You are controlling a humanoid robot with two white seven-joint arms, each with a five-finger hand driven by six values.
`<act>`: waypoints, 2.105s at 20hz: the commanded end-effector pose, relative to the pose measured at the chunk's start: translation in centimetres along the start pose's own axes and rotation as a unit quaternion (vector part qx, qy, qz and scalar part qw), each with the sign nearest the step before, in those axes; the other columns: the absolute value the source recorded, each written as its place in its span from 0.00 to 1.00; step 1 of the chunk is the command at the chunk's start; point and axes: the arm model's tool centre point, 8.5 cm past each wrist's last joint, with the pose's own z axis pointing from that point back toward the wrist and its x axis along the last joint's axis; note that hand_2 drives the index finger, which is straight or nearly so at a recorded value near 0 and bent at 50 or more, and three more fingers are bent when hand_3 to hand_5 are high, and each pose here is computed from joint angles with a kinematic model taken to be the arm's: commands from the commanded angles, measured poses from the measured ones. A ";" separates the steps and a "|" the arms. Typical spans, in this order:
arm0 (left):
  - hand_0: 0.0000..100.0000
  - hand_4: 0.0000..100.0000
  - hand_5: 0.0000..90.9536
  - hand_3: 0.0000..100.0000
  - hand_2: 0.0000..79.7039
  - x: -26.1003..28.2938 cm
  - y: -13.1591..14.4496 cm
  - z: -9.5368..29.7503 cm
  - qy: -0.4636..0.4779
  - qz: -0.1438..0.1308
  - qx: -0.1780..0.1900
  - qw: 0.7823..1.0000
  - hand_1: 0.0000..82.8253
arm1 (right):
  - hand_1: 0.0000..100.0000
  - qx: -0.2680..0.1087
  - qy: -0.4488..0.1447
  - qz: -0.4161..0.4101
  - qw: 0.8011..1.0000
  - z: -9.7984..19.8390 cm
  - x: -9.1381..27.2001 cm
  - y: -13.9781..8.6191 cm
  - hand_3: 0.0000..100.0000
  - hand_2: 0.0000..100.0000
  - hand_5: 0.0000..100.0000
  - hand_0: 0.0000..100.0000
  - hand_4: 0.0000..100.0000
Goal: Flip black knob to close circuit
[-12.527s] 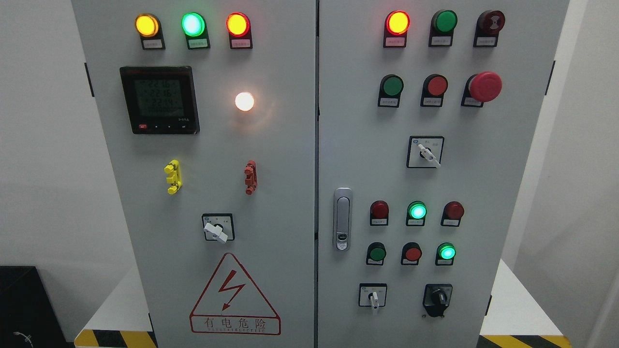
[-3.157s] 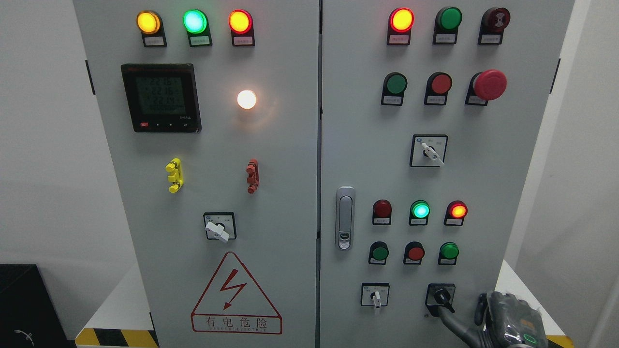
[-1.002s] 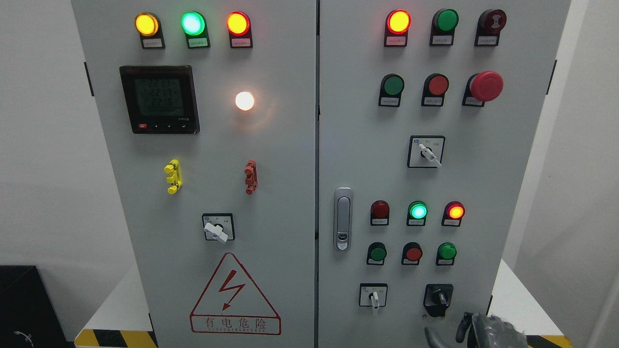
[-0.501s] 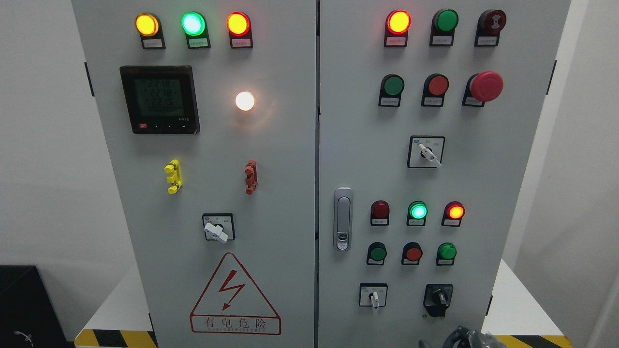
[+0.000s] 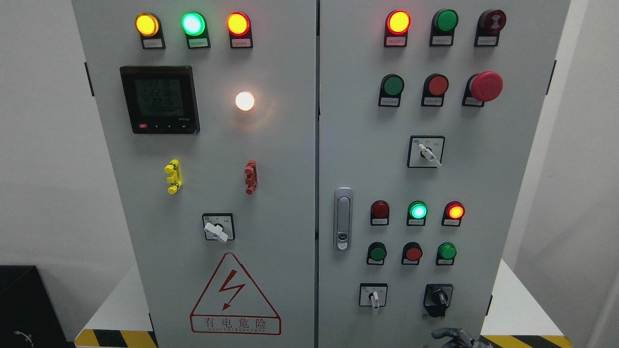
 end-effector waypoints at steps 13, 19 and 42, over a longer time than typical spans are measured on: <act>0.00 0.00 0.00 0.00 0.00 -0.7 -0.1 0.2 0.009 -0.022 -0.004 1.000 0.00 | 0.13 0.040 -0.010 -0.252 0.967 6.2 -4.6 2.2 0.10 0.01 0.00 0.00 0.01; 0.00 0.00 0.00 0.00 0.00 -0.7 -0.1 0.2 0.009 -0.021 -0.004 1.000 0.00 | 0.12 0.047 -0.013 -0.254 0.966 6.3 -4.9 2.5 0.02 0.00 0.00 0.00 0.00; 0.00 0.00 0.00 0.00 0.00 -0.7 0.0 0.2 0.009 -0.020 -0.004 1.000 0.00 | 0.10 0.074 -0.041 -0.249 0.965 9.0 -4.6 4.1 0.00 0.00 0.00 0.00 0.00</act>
